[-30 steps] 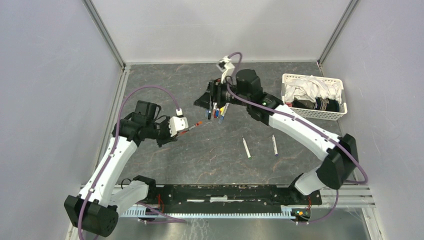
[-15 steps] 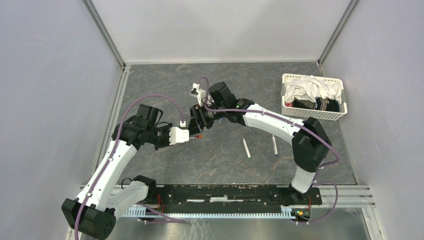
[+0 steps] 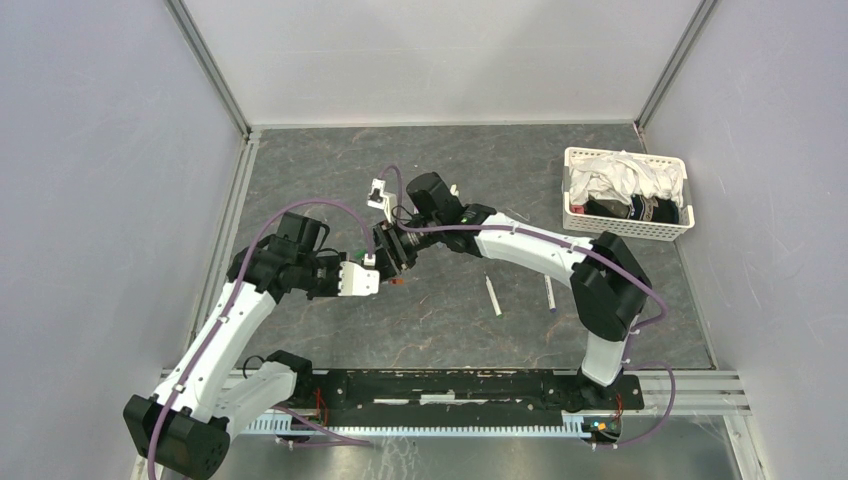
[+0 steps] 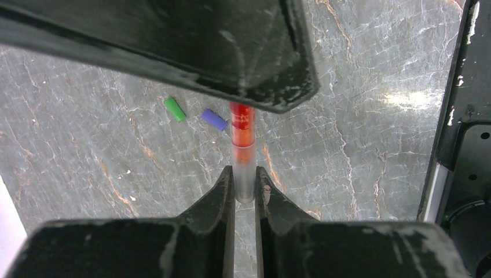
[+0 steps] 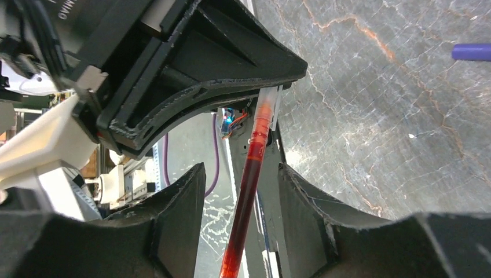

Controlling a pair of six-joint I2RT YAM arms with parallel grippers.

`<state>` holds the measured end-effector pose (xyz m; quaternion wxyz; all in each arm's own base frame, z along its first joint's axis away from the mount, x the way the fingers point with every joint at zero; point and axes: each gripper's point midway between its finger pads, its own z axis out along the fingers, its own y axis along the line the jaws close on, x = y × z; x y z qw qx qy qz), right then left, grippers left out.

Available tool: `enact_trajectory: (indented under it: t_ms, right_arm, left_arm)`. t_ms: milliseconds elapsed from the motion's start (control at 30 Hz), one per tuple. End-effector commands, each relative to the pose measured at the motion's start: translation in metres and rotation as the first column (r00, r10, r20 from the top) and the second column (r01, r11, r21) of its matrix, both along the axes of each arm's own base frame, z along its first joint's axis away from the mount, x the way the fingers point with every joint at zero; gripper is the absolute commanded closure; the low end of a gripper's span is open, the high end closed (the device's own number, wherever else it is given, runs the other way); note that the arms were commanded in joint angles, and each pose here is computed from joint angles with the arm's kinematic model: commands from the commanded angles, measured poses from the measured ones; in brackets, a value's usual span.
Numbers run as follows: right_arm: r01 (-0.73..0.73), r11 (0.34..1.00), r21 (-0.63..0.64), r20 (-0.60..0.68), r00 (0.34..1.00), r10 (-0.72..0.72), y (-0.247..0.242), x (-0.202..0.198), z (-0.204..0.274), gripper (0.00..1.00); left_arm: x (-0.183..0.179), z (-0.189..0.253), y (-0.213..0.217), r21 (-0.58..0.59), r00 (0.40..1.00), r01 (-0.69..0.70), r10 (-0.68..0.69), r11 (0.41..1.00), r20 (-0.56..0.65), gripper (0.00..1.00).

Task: Open the pen caps
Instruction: Open the pen cap from the pen.

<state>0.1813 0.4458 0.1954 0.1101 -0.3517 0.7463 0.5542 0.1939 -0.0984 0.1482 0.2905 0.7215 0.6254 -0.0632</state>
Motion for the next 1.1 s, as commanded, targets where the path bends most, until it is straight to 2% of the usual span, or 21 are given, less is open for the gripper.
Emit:
enact_trajectory:
  t_ms: [0, 167, 200, 267, 300, 367, 400, 467, 600, 667, 733, 1000, 1067]
  right_arm:
    - [-0.016, 1.0, 0.016, 0.006, 1.0, 0.016, 0.009, -0.003, -0.002, 0.5]
    - [-0.031, 1.0, 0.007, 0.007, 1.0, 0.031, 0.012, -0.008, -0.007, 0.57]
    - [-0.033, 0.999, 0.005, 0.007, 0.999, 0.033, 0.012, -0.009, -0.008, 0.61]
    - [-0.029, 1.0, 0.001, 0.013, 0.999, 0.029, 0.012, -0.008, -0.008, 0.75]
    - [-0.028, 1.0, -0.003, 0.019, 0.999, 0.028, 0.011, -0.008, -0.008, 0.83]
    - [-0.027, 1.0, -0.002, 0.029, 0.999, 0.027, 0.01, -0.008, -0.007, 0.95]
    - [-0.03, 1.0, 0.001, 0.035, 0.999, 0.03, 0.009, -0.008, -0.005, 1.0]
    - [-0.03, 1.0, 0.005, 0.045, 0.999, 0.03, 0.008, -0.009, -0.003, 1.0]
    - [-0.035, 0.999, 0.022, 0.043, 0.999, 0.034, 0.006, -0.011, 0.0, 1.0]
    - [-0.035, 0.999, 0.023, 0.042, 0.999, 0.034, 0.005, -0.011, 0.0, 1.0]
    - [-0.033, 0.999, 0.024, 0.044, 0.999, 0.031, 0.004, -0.011, 0.001, 1.0]
    - [-0.021, 1.0, 0.013, 0.041, 0.999, 0.021, -0.006, -0.009, -0.004, 1.0]
    - [-0.017, 1.0, 0.012, 0.04, 0.999, 0.016, -0.011, -0.008, -0.005, 1.0]
  left_arm:
    - [0.008, 0.012, -0.007, -0.02, 0.998, 0.034, -0.033, 0.999, 0.06, 0.98]
    - [0.011, 0.02, -0.01, -0.043, 0.998, 0.018, -0.015, 0.999, 0.061, 0.98]
    - [0.011, 0.021, -0.011, -0.05, 0.998, 0.018, -0.015, 0.999, 0.06, 0.98]
    - [0.01, 0.023, -0.013, -0.058, 0.998, 0.022, -0.019, 0.998, 0.057, 0.97]
    - [0.007, 0.024, -0.014, -0.067, 0.999, 0.026, -0.023, 0.997, 0.047, 0.92]
    - [0.003, 0.026, -0.017, -0.086, 1.0, 0.023, -0.021, 0.996, 0.023, 0.6]
    - [-0.001, 0.025, -0.019, -0.095, 1.0, 0.029, -0.029, 0.995, 0.004, 0.49]
    - [-0.007, 0.025, -0.021, -0.112, 0.999, 0.038, -0.041, 0.993, -0.023, 0.4]
    - [-0.011, 0.022, -0.024, -0.124, 0.997, 0.041, -0.048, 0.991, -0.054, 0.37]
    - [-0.011, 0.02, -0.024, -0.123, 0.997, 0.04, -0.048, 0.992, -0.064, 0.39]
    - [-0.011, 0.019, -0.024, -0.121, 0.997, 0.037, -0.046, 0.992, -0.07, 0.45]
    - [-0.011, 0.011, -0.021, -0.091, 0.995, 0.051, -0.059, 0.995, -0.084, 0.95]
    - [-0.012, 0.01, -0.02, -0.083, 0.994, 0.056, -0.063, 0.995, -0.084, 0.98]
